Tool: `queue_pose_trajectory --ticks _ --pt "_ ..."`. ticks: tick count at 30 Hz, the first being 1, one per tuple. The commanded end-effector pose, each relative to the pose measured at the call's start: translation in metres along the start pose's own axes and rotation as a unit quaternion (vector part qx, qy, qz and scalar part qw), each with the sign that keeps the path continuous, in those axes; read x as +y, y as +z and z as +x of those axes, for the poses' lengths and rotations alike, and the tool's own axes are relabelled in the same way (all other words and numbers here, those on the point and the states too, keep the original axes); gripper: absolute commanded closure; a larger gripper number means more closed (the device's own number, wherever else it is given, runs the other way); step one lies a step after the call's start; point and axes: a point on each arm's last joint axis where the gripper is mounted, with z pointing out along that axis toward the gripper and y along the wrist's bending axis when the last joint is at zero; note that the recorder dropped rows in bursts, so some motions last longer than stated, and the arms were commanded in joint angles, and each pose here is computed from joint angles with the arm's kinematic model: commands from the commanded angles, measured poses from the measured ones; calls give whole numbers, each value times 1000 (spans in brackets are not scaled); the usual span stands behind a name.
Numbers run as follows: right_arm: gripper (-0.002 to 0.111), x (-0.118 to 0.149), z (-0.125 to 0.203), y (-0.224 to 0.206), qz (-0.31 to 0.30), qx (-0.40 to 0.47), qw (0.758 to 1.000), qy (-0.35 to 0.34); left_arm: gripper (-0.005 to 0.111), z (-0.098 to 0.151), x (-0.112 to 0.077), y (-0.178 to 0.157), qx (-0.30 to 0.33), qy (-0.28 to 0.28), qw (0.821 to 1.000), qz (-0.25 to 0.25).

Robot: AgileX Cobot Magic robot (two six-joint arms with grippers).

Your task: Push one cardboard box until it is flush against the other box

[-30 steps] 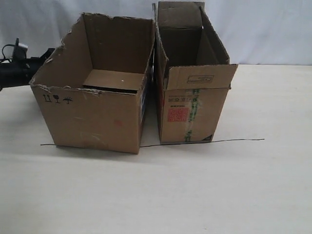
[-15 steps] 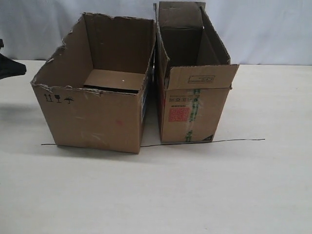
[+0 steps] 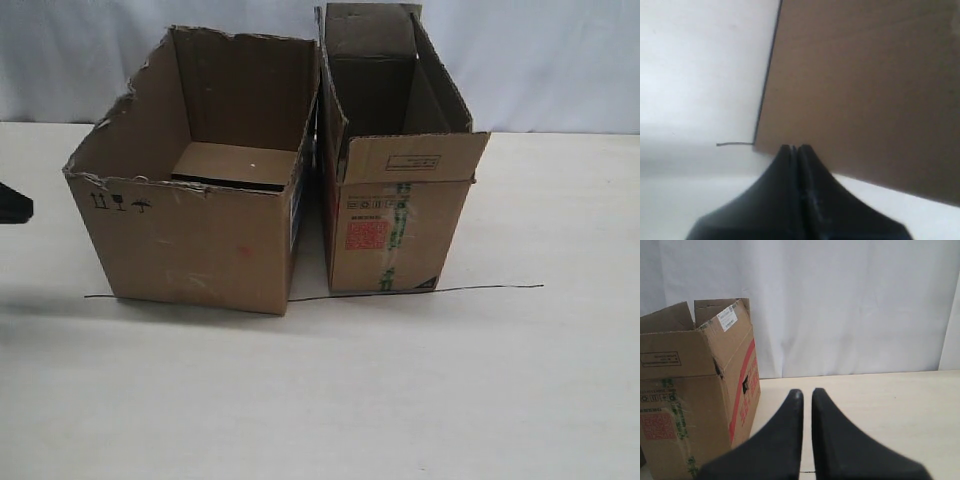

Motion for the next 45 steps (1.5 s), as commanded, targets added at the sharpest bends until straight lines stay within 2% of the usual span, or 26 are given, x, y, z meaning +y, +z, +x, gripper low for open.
queue_pose_trajectory --ticks 1,4,6,11,33,37,40,43,45 --pt "103 0 1 0 -3 -4 1000 -3 107 11 -4 15 -36 -22 999 30" --pt "103 0 1 0 -3 -4 1000 -3 107 7 -10 24 -78 -46 995 33" --pt "103 0 1 0 -3 -4 1000 -3 107 4 -18 30 -94 -42 994 41" --pt "103 0 1 0 -3 -4 1000 -3 107 6 -32 42 -86 -24 995 44" --pt "103 0 1 0 -3 -4 1000 -3 107 6 -41 42 -86 -45 991 93" --pt "103 0 1 0 -3 -4 1000 -3 107 7 -53 49 -85 -48 989 111" --pt "103 0 1 0 -3 -4 1000 -3 107 9 -60 59 -86 -37 991 93" --pt "103 0 1 0 -3 -4 1000 -3 107 7 -56 58 -100 -36 992 71" --pt "103 0 1 0 -3 -4 1000 -3 107 3 -51 51 -101 -15 992 72"
